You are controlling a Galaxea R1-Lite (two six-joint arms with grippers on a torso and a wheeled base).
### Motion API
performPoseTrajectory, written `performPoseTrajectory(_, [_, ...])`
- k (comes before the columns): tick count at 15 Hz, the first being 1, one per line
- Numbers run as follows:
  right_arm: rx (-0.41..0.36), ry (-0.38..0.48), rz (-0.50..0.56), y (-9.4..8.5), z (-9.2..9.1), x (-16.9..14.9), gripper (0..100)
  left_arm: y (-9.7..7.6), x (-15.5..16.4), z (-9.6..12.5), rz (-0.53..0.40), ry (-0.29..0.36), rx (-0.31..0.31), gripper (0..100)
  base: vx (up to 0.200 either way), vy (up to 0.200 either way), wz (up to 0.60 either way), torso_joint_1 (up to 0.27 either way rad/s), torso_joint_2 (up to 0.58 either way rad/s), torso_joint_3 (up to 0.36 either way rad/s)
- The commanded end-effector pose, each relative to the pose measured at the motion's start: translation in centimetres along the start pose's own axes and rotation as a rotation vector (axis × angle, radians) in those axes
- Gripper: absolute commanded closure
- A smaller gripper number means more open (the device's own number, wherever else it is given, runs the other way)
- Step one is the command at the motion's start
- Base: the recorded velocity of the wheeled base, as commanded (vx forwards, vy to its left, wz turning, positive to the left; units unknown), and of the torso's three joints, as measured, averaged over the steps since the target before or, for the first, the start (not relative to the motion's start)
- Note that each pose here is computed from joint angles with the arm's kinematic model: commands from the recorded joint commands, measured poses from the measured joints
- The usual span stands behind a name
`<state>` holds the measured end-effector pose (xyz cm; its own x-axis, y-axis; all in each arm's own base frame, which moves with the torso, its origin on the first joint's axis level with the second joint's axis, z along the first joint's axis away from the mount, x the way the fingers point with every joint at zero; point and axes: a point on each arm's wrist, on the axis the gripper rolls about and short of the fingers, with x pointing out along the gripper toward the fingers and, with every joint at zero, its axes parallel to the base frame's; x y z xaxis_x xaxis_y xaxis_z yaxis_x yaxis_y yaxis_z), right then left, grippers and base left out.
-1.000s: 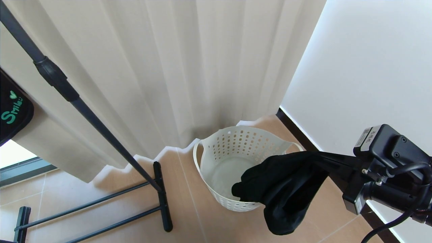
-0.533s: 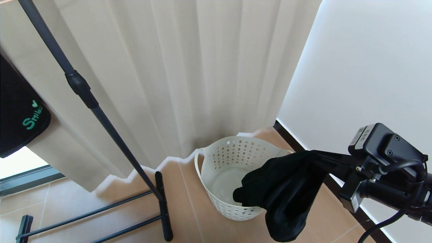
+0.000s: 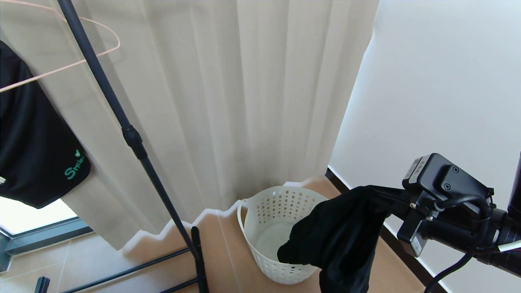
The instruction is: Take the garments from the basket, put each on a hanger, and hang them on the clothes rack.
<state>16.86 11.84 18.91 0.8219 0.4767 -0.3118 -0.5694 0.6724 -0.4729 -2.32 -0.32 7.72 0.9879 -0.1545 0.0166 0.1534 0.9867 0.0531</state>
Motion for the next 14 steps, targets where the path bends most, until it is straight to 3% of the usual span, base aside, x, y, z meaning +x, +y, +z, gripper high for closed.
performPoseTrajectory(1, [-0.001, 0.003, 0.002, 0.04, -0.04, 0.09, 100, 0.00, 0.01, -0.01, 0.000, 0.001, 0.000, 0, 0.000, 0.000, 0.00, 0.119, -0.47, -0.144])
performPoseTrajectory(9, [0.000, 0.000, -0.002, 0.00, 0.01, 0.02, 100, 0.00, 0.01, -0.01, 0.000, 0.001, 0.000, 0, 0.000, 0.000, 0.00, 0.147, -0.48, -0.142])
performPoseTrajectory(14, [0.003, 0.000, -0.011, -0.17, -0.04, -0.12, 100, 0.00, 0.01, 0.00, 0.002, 0.000, 0.000, 0, 0.000, 0.000, 0.00, 0.198, -0.52, -0.285])
